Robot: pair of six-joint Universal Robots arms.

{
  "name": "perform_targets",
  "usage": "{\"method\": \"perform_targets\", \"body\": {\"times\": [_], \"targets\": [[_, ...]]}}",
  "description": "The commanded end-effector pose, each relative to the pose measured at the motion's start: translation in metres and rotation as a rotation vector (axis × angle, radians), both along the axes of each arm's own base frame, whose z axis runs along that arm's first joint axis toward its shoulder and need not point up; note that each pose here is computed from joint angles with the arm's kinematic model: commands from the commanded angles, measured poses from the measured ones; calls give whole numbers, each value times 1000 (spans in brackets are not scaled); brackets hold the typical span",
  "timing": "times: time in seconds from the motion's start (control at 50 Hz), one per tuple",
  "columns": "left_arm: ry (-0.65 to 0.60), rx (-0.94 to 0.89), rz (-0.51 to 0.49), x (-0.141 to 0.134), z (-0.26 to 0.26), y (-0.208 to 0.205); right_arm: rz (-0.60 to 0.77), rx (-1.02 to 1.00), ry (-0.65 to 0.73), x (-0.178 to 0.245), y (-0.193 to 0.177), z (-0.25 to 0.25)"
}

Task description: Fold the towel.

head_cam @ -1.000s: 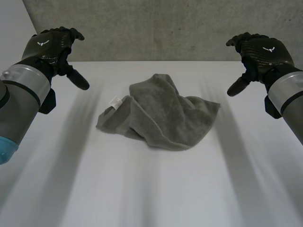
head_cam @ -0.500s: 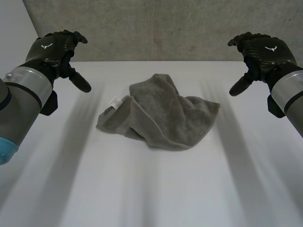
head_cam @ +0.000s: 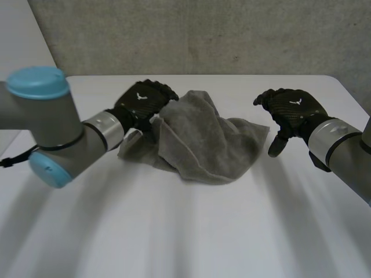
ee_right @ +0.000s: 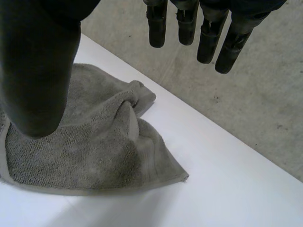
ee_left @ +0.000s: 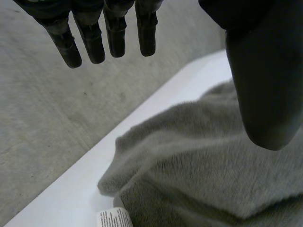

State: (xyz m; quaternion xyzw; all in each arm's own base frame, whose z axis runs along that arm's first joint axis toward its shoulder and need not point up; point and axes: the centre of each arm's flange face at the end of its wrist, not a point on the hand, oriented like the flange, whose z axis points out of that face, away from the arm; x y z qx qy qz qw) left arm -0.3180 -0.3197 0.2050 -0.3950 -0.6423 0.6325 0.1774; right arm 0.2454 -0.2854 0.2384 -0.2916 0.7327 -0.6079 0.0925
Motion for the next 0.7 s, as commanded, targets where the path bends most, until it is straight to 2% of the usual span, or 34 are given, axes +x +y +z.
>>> {"method": "perform_targets", "body": {"times": [0.02,0.16,0.34,0.44,0.62,0.66,0.7], "targets": [[-141,-83,-57,-18,-43,-13,0,31,6,0,-2,-12],[-276,-153,-104,-24,-77,-16,0,64,18,1,-5,-25],[-304,-158,-96,-24,-80,-11,3,98,27,2,-7,-37],[-315,-171,-19,-17,-60,-6,5,138,31,2,-4,-49],[-319,-148,18,-6,-40,20,4,125,9,5,-6,-68],[-313,-137,33,-3,-36,24,42,94,-7,18,1,-74],[-270,-102,87,5,-22,31,53,85,-25,23,3,-77]]}}
